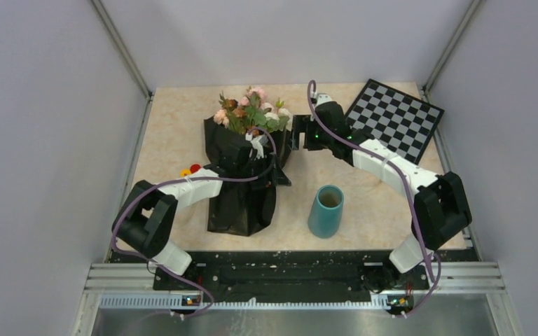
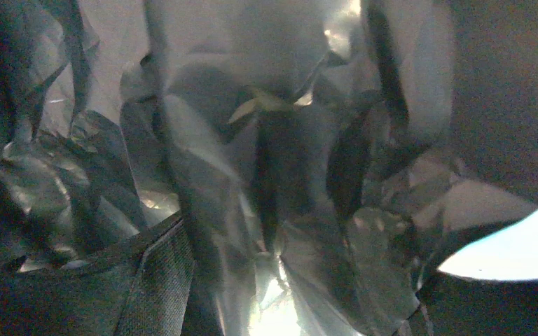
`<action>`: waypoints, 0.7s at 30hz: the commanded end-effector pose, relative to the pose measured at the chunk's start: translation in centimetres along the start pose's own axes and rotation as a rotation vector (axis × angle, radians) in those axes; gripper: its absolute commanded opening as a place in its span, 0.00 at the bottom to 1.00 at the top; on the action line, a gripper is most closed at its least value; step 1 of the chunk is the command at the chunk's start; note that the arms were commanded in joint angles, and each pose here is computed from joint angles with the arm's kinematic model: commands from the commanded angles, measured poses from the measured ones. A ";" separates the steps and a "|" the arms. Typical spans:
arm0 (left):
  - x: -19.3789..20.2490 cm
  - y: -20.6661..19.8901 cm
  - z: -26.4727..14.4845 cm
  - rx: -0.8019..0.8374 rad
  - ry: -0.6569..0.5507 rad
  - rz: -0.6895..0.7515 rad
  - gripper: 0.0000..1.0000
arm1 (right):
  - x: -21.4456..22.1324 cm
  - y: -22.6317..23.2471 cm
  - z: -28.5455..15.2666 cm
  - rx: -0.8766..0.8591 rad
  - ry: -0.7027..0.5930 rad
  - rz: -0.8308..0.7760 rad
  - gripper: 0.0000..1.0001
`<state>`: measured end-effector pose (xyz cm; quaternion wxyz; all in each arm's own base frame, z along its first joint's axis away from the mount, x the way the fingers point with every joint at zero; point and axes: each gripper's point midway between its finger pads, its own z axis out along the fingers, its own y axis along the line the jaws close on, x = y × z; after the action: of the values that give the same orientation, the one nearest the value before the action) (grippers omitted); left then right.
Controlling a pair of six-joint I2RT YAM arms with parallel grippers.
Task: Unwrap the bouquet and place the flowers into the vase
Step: Unfold the wrapping paper at the center of the board.
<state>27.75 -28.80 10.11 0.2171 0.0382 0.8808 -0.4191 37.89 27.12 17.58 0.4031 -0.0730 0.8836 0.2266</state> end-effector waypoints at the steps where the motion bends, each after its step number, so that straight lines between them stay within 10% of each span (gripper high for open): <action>1: -2.1 -1.6 0.6 0.038 -0.058 0.039 0.80 | -2.2 -1.6 -2.5 0.061 -0.085 0.012 0.83; 21: -5.1 -2.3 -7.6 -0.114 -0.196 0.151 0.99 | -4.3 5.6 -9.5 -0.267 -0.106 -0.120 0.78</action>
<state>28.73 -26.81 17.64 0.3184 0.0664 0.8588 -0.3957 34.36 24.49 24.63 0.4468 -0.1107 0.8480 0.2627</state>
